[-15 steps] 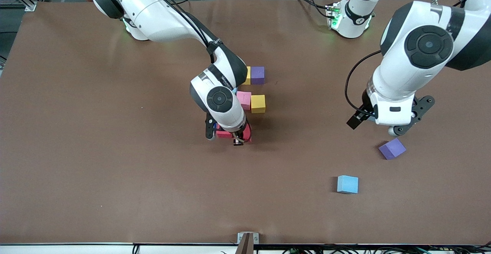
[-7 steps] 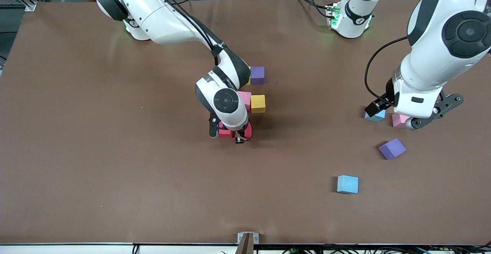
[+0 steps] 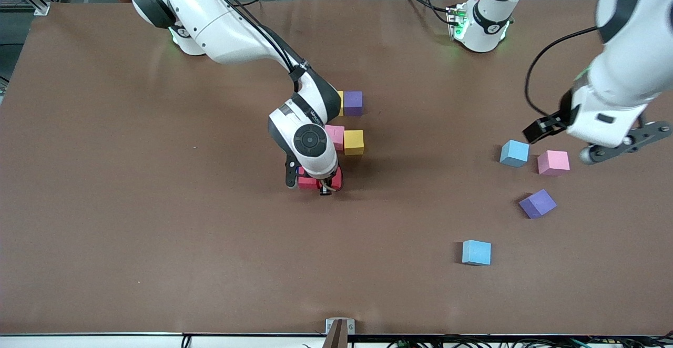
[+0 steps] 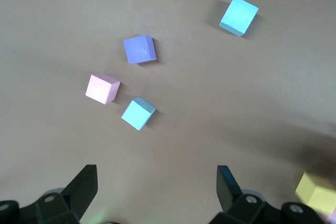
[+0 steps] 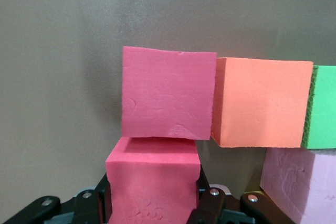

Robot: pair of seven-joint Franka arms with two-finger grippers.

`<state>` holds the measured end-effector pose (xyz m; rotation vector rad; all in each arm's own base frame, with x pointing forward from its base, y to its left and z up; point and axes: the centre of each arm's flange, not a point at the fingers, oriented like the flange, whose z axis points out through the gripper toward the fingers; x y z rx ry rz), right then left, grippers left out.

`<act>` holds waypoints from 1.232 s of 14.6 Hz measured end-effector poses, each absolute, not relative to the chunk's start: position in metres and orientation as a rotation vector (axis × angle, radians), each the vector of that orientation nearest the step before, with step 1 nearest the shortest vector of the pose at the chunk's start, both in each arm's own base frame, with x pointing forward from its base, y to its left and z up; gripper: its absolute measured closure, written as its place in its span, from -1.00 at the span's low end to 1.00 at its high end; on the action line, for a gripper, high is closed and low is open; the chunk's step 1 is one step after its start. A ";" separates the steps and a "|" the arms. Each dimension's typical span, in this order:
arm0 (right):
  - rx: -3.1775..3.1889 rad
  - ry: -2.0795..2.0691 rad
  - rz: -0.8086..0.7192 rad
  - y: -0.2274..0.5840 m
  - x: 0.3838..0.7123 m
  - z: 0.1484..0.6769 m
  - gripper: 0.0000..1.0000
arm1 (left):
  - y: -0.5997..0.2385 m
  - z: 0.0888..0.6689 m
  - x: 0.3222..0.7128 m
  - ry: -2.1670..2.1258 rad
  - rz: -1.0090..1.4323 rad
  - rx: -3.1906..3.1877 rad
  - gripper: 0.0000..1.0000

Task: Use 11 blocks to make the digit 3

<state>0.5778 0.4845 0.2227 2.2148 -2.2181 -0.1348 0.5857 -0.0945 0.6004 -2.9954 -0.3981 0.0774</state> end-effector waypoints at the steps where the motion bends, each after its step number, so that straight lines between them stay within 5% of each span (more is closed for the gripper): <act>1: 2.216 -2.215 -0.135 0.485 0.577 0.222 -0.19 | -0.076 0.609 0.582 -0.351 0.077 -3.011 -1.00; 18: 2.197 -2.243 -0.092 0.484 0.572 0.217 -0.19 | -0.021 0.629 0.535 -0.113 0.134 -3.059 -1.00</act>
